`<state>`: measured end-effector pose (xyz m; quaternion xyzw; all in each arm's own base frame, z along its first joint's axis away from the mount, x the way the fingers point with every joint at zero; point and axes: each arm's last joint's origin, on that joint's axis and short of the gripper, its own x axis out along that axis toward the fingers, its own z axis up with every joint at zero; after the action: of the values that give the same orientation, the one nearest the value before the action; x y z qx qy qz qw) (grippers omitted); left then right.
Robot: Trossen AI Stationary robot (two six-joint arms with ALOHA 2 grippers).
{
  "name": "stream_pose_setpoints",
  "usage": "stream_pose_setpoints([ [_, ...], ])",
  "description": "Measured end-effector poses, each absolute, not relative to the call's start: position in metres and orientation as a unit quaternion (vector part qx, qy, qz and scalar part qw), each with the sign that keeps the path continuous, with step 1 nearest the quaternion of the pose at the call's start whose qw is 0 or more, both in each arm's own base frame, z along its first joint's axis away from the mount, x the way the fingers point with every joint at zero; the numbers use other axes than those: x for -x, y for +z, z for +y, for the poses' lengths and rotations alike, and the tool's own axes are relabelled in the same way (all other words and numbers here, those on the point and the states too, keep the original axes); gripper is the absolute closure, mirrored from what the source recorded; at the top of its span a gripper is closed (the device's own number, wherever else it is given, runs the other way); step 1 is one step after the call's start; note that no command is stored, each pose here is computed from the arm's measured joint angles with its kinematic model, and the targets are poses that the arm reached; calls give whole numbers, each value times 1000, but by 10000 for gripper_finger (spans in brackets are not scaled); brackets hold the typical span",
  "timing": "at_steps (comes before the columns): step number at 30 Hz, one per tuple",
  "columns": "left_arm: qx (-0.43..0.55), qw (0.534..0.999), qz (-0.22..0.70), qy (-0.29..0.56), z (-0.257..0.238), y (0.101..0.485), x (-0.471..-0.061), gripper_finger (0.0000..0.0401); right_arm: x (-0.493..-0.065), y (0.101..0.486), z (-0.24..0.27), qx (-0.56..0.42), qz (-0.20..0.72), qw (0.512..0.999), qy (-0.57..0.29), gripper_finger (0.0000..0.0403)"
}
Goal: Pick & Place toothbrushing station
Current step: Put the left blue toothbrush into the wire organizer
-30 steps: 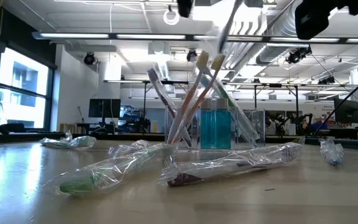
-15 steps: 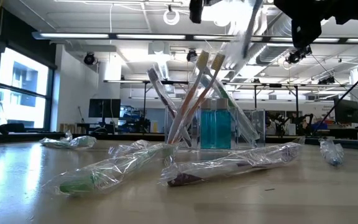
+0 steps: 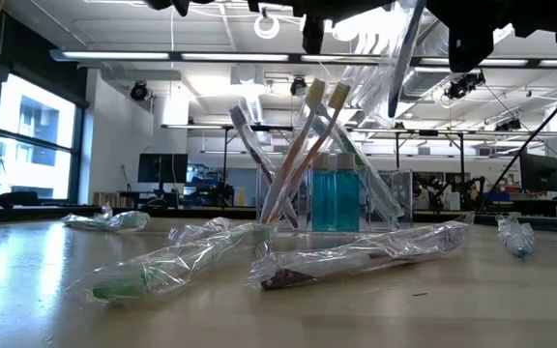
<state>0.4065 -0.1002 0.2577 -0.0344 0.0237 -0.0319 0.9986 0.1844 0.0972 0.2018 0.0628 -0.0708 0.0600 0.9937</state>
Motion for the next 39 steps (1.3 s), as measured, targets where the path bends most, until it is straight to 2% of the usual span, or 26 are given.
stream_pose_setpoints([
  [16,34,998,33,-29,-101,245,-412,400,-202,204,107,-44,-63,995,57,185],
  [22,34,999,32,-29,-101,246,-412,400,-202,204,107,-30,-61,996,56,245],
  [30,33,999,33,-28,-101,246,-412,400,-202,199,107,-13,-41,998,51,380],
  [39,32,998,35,-28,-101,245,-412,400,-202,199,107,-8,-41,998,51,394],
])
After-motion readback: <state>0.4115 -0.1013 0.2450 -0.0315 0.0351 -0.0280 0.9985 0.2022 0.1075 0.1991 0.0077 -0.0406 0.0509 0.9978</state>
